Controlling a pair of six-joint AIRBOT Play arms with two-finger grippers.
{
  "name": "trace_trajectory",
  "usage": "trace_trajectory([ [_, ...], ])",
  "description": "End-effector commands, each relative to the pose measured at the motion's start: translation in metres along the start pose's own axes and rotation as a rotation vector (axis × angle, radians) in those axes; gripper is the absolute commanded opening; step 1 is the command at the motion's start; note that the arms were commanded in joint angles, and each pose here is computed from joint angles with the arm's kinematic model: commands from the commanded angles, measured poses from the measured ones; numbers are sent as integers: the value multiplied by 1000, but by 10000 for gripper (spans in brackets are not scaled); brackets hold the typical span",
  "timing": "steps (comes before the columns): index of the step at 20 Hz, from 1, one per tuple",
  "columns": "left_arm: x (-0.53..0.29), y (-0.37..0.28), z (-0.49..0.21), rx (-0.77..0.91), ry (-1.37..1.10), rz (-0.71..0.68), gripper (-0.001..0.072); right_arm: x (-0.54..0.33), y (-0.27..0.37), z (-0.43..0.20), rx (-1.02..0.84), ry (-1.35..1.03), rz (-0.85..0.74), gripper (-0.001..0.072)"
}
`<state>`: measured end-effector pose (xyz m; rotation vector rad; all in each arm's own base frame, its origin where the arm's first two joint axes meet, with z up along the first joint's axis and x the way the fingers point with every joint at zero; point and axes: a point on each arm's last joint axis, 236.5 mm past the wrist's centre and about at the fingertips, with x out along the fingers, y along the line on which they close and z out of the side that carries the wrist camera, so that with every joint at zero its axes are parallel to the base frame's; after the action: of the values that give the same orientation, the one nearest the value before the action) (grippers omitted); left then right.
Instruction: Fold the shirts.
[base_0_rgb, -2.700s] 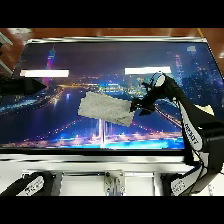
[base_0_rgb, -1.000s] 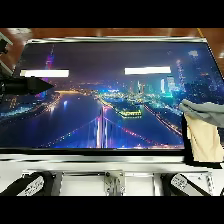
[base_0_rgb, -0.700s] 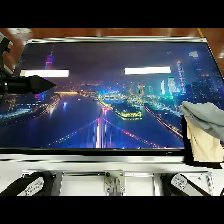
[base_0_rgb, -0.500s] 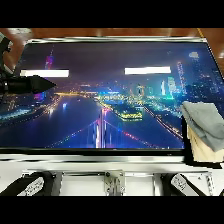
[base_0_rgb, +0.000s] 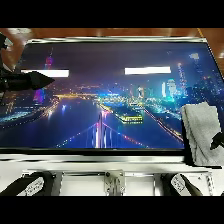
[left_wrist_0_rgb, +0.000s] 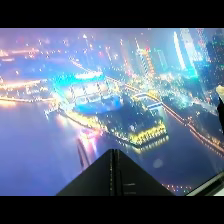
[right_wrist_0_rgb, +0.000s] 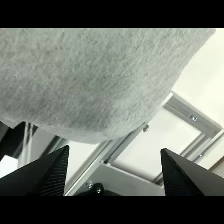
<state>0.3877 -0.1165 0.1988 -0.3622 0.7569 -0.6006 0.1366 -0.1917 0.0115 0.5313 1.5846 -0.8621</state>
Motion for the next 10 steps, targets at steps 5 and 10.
trace_trajectory([
  [5, 46, 51, -57, 100, 280, 365, 28, -120, 74, 68, -169, -416, 292, 645],
  [10, 86, 48, -130, 275, 684, 506, 639, -113, 155, 27, -448, -358, 333, 680],
])
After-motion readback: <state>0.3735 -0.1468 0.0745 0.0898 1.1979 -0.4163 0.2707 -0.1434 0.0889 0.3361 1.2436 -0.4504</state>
